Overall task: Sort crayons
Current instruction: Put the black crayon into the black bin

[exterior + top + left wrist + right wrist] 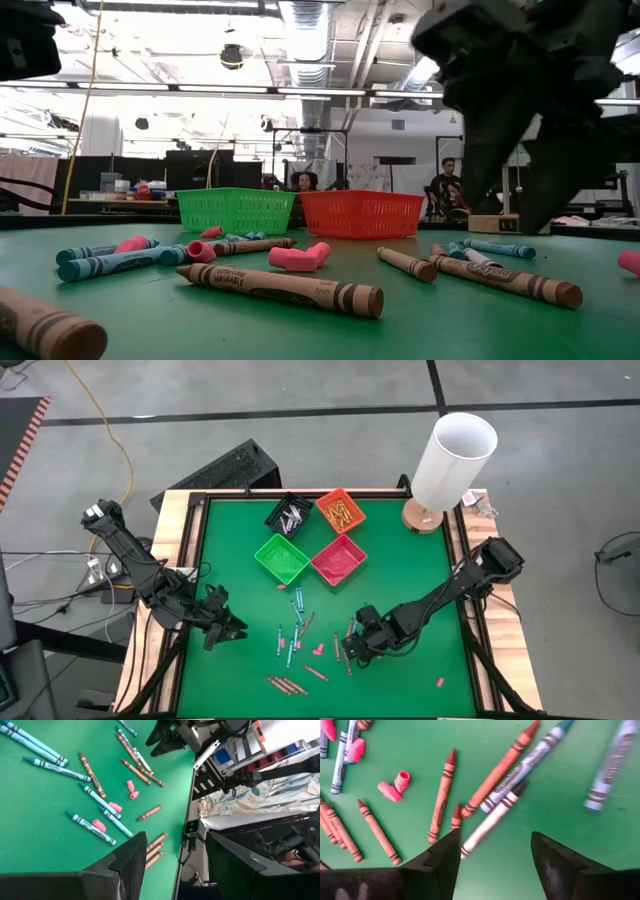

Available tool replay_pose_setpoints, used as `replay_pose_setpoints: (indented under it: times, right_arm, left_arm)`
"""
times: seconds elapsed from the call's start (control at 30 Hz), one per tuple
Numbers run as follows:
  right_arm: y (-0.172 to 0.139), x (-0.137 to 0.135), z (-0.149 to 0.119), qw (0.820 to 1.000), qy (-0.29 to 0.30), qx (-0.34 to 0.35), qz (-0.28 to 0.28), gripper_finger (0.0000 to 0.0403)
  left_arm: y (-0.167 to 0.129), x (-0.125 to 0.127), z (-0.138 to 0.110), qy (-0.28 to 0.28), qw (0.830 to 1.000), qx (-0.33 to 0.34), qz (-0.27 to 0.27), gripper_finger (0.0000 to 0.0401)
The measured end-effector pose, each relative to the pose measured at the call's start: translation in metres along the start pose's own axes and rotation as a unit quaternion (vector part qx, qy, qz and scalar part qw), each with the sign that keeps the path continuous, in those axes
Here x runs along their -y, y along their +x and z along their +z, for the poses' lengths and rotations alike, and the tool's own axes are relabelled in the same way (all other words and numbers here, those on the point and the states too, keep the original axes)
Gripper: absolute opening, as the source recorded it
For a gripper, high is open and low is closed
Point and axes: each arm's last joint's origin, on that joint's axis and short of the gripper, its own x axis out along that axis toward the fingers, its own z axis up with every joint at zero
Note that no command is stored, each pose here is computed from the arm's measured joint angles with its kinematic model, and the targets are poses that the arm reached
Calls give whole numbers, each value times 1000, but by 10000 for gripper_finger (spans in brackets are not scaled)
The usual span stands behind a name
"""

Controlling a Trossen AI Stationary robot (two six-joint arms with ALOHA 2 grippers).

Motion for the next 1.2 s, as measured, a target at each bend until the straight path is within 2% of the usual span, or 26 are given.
replay_pose_setpoints:
  times: [0.3, 0.6, 1.2]
  right_arm:
    - [28, -15, -4, 998, -15, -5, -53, 234]
    - [32, -27, -3, 992, -8, 3, -129, 224]
    - [32, -27, 2, 990, -18, -9, -142, 39]
  left_arm:
    - [0, 0, 0, 4, 1000, -2, -1, 192]
    - [0, 0, 0, 12, 1000, -2, 0, 192]
    - [0, -1, 1, 27, 999, 23, 10, 192]
